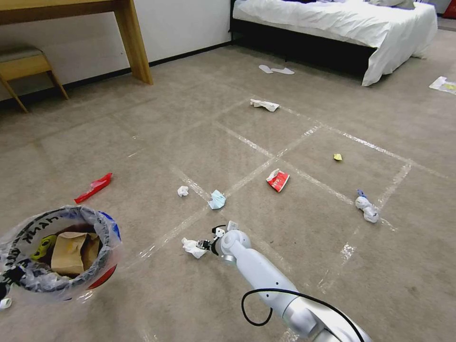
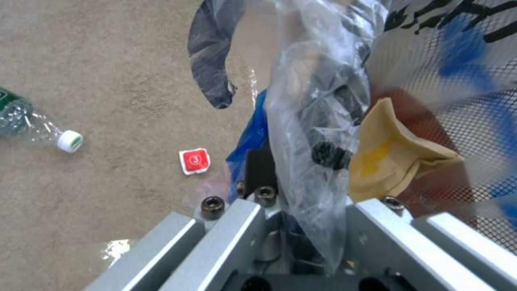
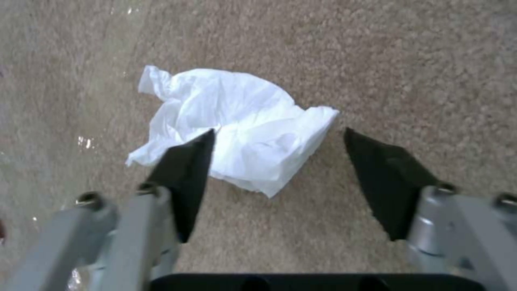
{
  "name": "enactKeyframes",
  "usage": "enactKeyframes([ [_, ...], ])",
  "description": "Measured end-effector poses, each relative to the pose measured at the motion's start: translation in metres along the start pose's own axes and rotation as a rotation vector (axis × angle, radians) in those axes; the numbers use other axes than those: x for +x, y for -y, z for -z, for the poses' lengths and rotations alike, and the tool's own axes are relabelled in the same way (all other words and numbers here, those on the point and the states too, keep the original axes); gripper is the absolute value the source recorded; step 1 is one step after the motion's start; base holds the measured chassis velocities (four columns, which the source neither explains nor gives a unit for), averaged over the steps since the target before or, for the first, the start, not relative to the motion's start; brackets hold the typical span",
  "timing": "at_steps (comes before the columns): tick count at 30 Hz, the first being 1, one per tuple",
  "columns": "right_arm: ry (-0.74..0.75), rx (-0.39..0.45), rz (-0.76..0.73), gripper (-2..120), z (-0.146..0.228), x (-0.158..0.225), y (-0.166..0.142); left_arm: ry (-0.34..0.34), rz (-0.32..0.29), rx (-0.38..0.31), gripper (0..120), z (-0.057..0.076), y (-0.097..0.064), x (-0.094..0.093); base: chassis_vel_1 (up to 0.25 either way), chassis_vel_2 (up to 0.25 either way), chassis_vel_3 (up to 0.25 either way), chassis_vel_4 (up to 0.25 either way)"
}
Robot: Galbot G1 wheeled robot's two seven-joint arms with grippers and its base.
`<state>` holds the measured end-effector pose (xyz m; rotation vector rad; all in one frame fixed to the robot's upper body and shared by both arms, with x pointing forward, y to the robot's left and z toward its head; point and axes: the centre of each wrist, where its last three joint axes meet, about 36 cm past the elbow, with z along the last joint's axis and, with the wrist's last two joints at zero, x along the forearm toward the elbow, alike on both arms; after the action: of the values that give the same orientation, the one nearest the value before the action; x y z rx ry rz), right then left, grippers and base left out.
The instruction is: Pick up the trash bin and place the garbage on the floor into it.
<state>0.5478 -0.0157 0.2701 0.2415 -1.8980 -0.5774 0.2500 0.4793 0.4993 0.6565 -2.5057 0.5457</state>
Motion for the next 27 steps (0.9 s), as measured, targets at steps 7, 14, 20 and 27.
enactKeyframes([
  [7,0.012,0.024,0.010,36,-0.005,-0.005,0.005,0.010,-0.015,-0.004,0,0.000,0.004,0.006,0.000,0.000,0.000,0.000],
  [14,0.042,0.065,0.026,23,-0.012,-0.012,0.011,0.020,-0.038,-0.012,0,-0.002,0.007,0.016,0.000,0.000,0.000,0.000],
  [20,0.053,0.081,0.033,7,-0.014,-0.014,0.013,0.022,-0.041,-0.012,0,-0.003,0.005,0.018,0.000,0.000,0.000,0.000],
  [27,0.060,0.085,0.039,0,-0.014,-0.011,0.008,0.016,-0.033,-0.002,0,-0.003,0.002,0.010,0.000,0.000,0.000,0.000],
])
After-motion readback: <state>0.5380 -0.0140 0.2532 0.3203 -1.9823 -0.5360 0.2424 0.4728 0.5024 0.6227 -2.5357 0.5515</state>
